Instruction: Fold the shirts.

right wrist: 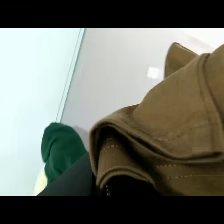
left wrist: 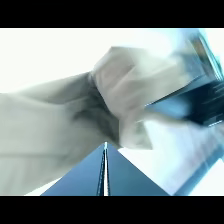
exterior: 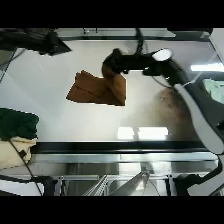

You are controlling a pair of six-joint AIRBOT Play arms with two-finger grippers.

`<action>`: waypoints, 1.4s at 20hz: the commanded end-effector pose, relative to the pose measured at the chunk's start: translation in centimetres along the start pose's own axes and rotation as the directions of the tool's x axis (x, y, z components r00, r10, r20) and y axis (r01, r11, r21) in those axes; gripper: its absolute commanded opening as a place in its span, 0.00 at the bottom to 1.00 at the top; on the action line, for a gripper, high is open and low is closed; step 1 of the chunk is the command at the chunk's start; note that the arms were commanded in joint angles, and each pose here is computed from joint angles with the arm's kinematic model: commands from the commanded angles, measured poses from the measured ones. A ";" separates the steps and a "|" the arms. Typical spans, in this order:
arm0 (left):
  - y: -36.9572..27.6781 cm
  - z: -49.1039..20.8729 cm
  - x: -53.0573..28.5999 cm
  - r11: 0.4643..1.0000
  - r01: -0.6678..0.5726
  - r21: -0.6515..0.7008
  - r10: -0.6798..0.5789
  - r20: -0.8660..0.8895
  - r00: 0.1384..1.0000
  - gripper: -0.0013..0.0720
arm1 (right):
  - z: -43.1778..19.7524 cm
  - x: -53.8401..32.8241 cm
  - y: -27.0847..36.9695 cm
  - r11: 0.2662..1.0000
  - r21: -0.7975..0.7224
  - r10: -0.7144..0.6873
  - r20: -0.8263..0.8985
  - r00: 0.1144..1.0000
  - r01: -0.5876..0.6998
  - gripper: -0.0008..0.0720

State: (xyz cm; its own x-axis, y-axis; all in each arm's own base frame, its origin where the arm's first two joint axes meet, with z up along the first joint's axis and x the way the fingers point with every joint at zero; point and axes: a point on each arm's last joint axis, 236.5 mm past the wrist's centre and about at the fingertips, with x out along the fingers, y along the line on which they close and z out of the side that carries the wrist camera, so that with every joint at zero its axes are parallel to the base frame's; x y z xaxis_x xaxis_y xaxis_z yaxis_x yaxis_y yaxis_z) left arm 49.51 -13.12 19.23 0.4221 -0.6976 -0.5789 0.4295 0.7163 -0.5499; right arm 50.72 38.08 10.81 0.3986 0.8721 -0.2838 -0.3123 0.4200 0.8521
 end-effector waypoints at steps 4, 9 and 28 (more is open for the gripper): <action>5.0 -2.4 -7.4 0.987 -0.103 -0.121 0.112 0.066 0.992 0.02 | -8.4 13.9 -0.2 0.999 -0.025 0.029 0.146 0.989 -0.025 0.37; 4.7 -4.5 -4.6 0.984 -0.006 -0.176 0.014 0.046 0.999 0.05 | -3.6 14.5 4.2 0.981 -0.114 0.182 0.282 0.942 -0.156 0.88; 3.4 -4.5 -3.9 0.984 0.063 -0.166 -0.054 0.057 0.997 0.04 | 0.0 1.8 0.5 0.981 0.074 0.191 -0.168 0.967 -0.181 0.03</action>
State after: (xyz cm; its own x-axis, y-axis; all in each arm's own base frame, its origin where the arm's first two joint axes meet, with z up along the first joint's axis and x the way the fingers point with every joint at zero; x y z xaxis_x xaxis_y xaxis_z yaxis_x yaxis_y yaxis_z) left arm 45.94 -8.53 16.95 0.4448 -0.7360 -0.5104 0.3165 0.6623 -0.6791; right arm 51.88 44.18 14.50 0.2717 0.9623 0.0153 -0.4783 0.1212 0.8698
